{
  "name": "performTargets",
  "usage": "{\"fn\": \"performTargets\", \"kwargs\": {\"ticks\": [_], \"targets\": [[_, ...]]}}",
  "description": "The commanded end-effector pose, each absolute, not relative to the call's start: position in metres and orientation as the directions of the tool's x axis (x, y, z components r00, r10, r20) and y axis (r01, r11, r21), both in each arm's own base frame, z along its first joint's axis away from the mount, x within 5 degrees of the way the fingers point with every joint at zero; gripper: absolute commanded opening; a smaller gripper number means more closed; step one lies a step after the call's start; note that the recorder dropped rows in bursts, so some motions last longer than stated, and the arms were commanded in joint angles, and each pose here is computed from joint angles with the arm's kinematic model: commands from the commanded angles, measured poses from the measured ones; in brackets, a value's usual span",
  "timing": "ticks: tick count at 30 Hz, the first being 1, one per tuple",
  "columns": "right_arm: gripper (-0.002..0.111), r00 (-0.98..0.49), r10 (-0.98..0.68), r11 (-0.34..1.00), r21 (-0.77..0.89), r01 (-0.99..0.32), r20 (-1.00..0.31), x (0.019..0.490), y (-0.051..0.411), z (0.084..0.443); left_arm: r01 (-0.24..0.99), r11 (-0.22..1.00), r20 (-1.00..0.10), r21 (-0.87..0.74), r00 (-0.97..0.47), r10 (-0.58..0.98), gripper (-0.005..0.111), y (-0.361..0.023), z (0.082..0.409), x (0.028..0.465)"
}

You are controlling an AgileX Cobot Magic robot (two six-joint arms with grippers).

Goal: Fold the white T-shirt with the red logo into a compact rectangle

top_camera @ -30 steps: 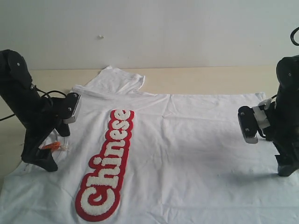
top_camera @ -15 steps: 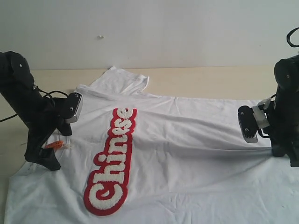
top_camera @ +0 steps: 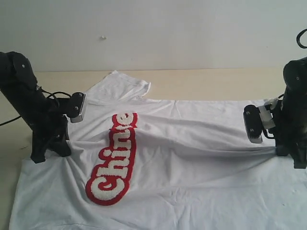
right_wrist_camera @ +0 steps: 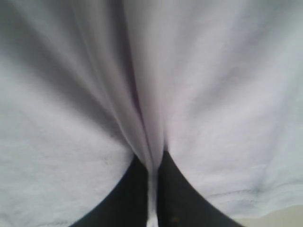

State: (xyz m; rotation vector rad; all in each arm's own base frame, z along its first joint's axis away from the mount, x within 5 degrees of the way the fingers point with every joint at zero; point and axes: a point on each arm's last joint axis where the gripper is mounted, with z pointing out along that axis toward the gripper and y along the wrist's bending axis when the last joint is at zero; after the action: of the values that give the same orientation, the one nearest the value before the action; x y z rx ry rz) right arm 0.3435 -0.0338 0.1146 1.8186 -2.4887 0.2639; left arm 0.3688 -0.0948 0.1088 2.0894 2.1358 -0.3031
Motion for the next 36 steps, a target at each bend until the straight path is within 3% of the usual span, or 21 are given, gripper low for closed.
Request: {"fn": "performTargets", "kwargs": {"ticks": [1,7,16,24,28,36], "targets": [[0.000,-0.346,-0.937,0.321,-0.281,-0.904,0.043,0.350,-0.031,0.166,0.999,-0.034,-0.187,-0.029,0.028,0.982,0.003,-0.085,0.136,0.359],[0.000,-0.335,-0.942,0.300,-0.436,-0.848,0.005,0.338,-0.031,0.226,0.977,-0.047,-0.202,0.210,0.090,0.975,0.002,-0.081,0.231,0.342],[0.000,-0.330,-0.944,0.282,-0.539,-0.794,-0.006,0.320,-0.031,0.270,0.933,-0.048,-0.186,0.356,0.121,0.975,0.000,-0.074,0.306,0.319],[0.000,-0.303,-0.953,0.232,-0.646,-0.727,-0.001,0.298,-0.032,0.313,0.921,-0.041,-0.135,0.387,0.100,0.986,0.000,-0.065,0.349,0.301],[0.000,-0.330,-0.943,0.278,-0.652,-0.705,-0.045,0.292,-0.030,0.340,0.909,-0.017,-0.137,0.417,0.081,0.987,0.000,-0.063,0.369,0.294],[0.000,-0.365,-0.927,0.347,-0.561,-0.751,-0.085,0.283,-0.026,0.349,0.913,0.047,-0.163,0.404,0.021,0.986,0.000,-0.062,0.371,0.290]]}}
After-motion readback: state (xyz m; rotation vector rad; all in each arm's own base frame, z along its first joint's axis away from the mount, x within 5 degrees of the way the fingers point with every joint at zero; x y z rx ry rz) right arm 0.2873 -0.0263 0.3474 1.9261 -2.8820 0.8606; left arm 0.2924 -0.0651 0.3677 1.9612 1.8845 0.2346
